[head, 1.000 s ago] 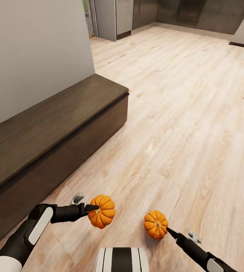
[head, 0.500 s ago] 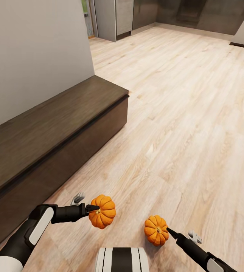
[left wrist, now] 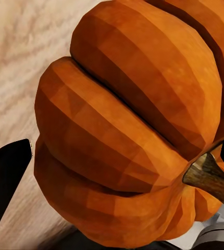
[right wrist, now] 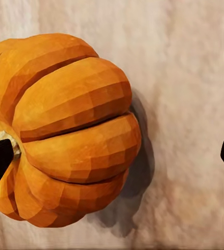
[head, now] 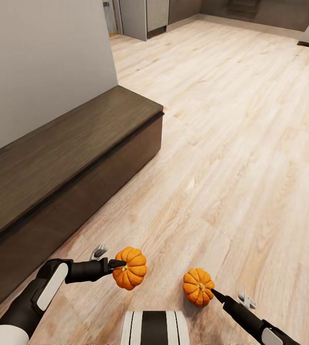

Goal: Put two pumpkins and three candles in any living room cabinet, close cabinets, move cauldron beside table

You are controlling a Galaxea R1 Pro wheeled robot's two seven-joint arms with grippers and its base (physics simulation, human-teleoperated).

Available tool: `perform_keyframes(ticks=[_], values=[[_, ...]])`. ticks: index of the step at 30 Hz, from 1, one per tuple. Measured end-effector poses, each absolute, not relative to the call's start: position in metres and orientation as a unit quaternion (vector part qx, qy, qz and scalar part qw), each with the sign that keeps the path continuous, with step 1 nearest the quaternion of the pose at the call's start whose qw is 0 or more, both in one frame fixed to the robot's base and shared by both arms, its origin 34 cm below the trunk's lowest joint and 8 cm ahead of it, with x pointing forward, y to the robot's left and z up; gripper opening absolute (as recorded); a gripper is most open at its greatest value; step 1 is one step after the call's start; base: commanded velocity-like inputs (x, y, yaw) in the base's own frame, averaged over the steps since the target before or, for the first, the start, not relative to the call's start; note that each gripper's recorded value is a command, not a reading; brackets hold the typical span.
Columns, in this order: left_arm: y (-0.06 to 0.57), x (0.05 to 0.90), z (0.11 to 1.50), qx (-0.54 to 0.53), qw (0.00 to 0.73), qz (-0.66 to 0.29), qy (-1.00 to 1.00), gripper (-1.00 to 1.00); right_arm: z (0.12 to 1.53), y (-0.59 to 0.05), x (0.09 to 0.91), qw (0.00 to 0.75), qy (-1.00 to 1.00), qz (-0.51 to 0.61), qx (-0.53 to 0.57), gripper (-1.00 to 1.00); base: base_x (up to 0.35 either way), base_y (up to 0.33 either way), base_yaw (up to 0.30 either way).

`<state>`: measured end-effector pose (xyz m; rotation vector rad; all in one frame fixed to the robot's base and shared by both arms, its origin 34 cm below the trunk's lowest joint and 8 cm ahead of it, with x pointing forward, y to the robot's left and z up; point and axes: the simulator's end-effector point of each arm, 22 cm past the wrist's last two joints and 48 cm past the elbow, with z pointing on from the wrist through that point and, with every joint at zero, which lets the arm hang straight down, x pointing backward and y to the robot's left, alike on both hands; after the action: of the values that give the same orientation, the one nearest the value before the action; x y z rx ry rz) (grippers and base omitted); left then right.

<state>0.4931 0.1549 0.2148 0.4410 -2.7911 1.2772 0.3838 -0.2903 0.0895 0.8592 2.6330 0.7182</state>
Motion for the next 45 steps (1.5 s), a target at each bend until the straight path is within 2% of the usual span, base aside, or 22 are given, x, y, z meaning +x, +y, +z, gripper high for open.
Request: perform_keyframes(ticks=[45], values=[[0.152, 0.480, 0.200, 0.145, 0.039, 0.410, -0.899, -1.00, 0.078, -0.292, 0.369, 0.123, 0.915, 0.238, 0.302, 1.00, 0.015, 0.017, 0.000]])
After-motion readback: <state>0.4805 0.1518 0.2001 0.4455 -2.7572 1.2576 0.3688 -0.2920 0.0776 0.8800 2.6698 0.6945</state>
